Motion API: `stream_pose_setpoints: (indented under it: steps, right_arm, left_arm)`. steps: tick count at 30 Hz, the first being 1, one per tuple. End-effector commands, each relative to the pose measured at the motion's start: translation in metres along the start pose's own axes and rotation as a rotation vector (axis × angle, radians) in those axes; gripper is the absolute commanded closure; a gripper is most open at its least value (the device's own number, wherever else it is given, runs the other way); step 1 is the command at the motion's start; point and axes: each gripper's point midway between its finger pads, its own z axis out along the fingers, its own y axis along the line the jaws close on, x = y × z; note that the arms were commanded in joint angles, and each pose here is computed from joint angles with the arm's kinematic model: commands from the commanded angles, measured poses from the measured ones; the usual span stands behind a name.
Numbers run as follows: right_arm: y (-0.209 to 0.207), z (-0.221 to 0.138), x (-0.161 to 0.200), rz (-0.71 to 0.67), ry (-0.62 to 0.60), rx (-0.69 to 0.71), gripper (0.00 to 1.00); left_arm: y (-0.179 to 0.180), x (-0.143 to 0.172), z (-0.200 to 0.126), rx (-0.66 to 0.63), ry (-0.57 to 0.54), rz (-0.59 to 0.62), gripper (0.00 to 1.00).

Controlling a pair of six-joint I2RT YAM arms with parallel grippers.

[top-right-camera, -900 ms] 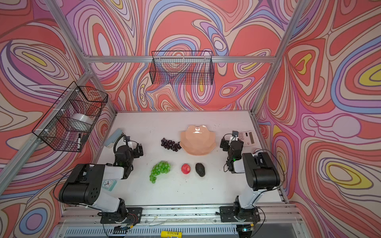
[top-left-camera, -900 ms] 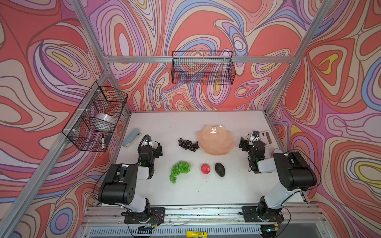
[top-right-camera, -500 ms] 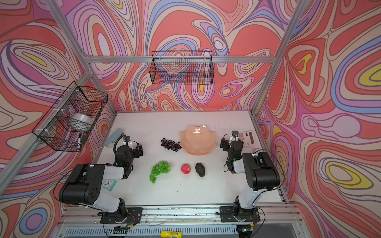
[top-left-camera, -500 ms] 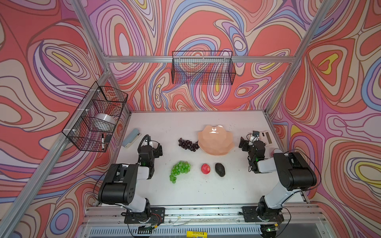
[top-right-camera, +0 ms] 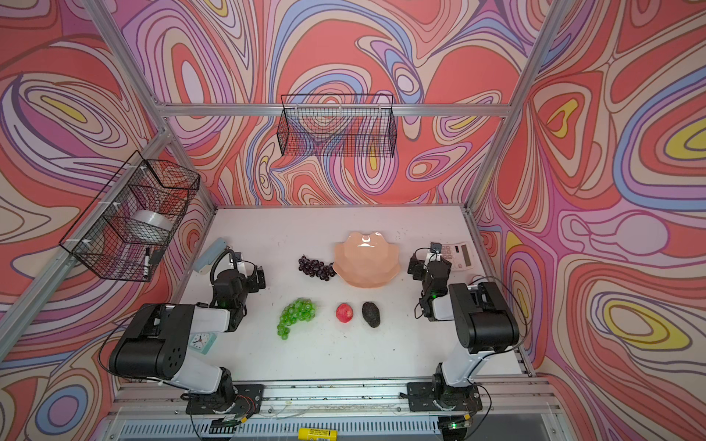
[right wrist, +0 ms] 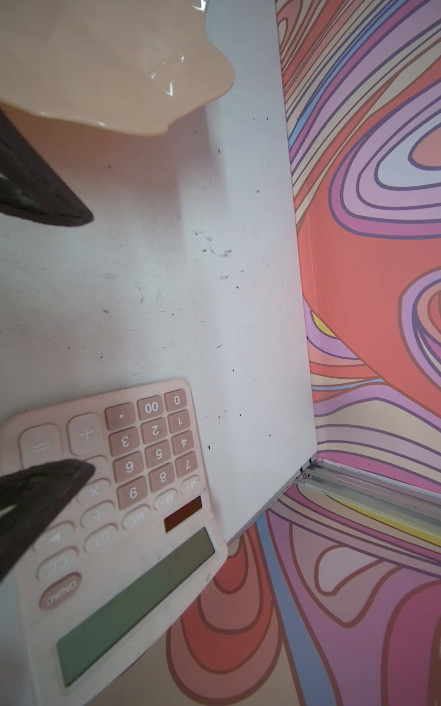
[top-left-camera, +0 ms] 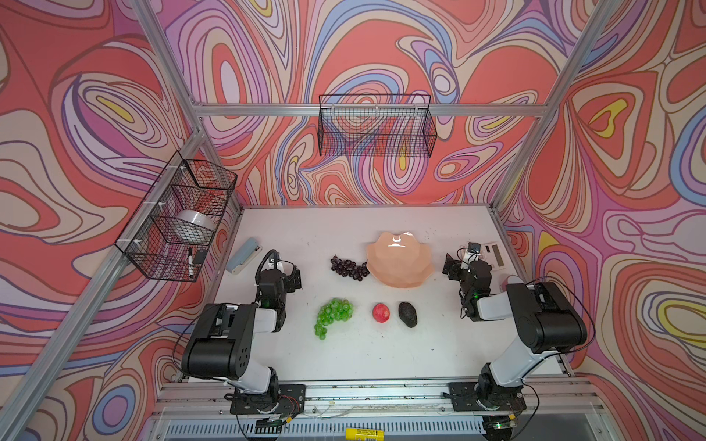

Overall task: Arrange fruit in a fruit bowl
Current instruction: Pick up the fruit from the center of the table.

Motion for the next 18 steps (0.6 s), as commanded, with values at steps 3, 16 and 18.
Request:
stream_pose_setpoints:
  steps: [3,16,18]
  right_arm:
    - [-0.003,0.004,-0.004,-0.001,-0.015,0.010,0.02]
    - [-0.014,-0.006,-0.049,0.032,0.017,0.082,0.02]
    - [-0.016,-0.006,-0.085,0.118,0.082,0.110,0.02]
  left_arm:
    - [-0.002,-0.014,0.003,0.013,-0.046,0.003,0.00]
    - [0.027,-0.103,-0.053,-0.116,-0.178,-0.220,0.00]
    - [0.019,-0.125,-0.064,-0.045,-0.226,-0.334,0.00]
